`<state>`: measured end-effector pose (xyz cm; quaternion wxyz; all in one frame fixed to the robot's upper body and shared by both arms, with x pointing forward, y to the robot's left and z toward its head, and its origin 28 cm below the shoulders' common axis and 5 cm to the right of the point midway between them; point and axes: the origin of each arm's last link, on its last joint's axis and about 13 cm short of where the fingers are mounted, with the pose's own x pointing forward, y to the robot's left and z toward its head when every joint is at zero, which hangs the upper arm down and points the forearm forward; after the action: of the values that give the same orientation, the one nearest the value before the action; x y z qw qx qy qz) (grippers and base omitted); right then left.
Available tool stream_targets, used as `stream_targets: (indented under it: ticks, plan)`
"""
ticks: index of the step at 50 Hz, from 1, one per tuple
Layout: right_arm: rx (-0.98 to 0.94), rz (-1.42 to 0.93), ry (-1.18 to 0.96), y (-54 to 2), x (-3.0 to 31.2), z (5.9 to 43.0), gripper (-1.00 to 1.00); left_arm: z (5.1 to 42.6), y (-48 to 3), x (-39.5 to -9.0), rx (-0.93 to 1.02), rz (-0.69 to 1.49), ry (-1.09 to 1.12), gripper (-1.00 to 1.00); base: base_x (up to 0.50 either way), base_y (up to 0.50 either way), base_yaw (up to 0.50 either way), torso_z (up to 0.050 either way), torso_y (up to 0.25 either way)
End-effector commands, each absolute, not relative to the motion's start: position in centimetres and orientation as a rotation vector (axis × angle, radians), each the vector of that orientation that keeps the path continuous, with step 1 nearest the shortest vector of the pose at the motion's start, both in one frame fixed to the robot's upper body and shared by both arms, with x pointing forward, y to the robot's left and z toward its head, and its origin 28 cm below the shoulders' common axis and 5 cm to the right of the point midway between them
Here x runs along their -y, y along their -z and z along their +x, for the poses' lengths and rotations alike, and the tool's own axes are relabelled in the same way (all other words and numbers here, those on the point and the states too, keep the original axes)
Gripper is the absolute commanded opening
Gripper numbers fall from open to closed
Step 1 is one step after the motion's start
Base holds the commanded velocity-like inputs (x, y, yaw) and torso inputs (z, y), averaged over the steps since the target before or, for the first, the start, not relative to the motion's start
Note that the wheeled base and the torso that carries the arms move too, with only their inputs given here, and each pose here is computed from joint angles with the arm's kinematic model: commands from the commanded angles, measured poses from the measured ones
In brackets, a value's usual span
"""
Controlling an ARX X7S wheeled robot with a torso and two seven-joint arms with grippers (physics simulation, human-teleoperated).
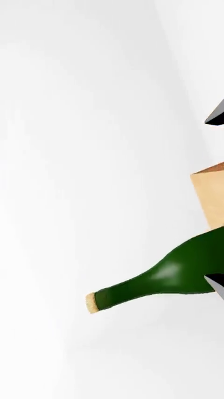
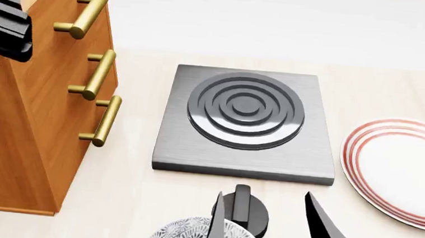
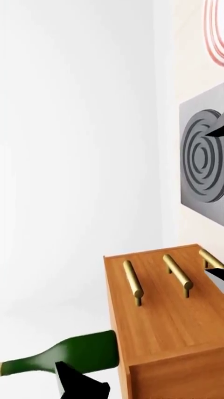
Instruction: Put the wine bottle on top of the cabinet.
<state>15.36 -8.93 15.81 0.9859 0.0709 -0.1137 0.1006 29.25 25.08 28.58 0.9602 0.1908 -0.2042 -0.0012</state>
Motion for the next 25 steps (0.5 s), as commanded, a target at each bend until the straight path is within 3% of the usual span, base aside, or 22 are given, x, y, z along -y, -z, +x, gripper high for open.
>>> stream_targets:
  ticks: [1, 11, 25]
  plan:
    - [0.265, 0.144, -0.196, -16.2, 9.0, 15.5, 1.00, 23.8, -26.5, -23.2, 0.522, 0.357, 0.078, 1.00, 0.00, 0.00, 0.00, 0.000, 0.000]
    - [0.260, 0.143, -0.206, -16.0, 8.8, 15.6, 1.00, 19.8, -22.4, -22.4, 0.531, 0.299, 0.013, 1.00, 0.00, 0.00, 0.00, 0.000, 0.000]
    - [0.250, 0.137, -0.231, -15.7, 8.3, 15.7, 1.00, 17.1, -19.5, -19.7, 0.517, 0.332, 0.050, 1.00, 0.00, 0.00, 0.00, 0.000, 0.000]
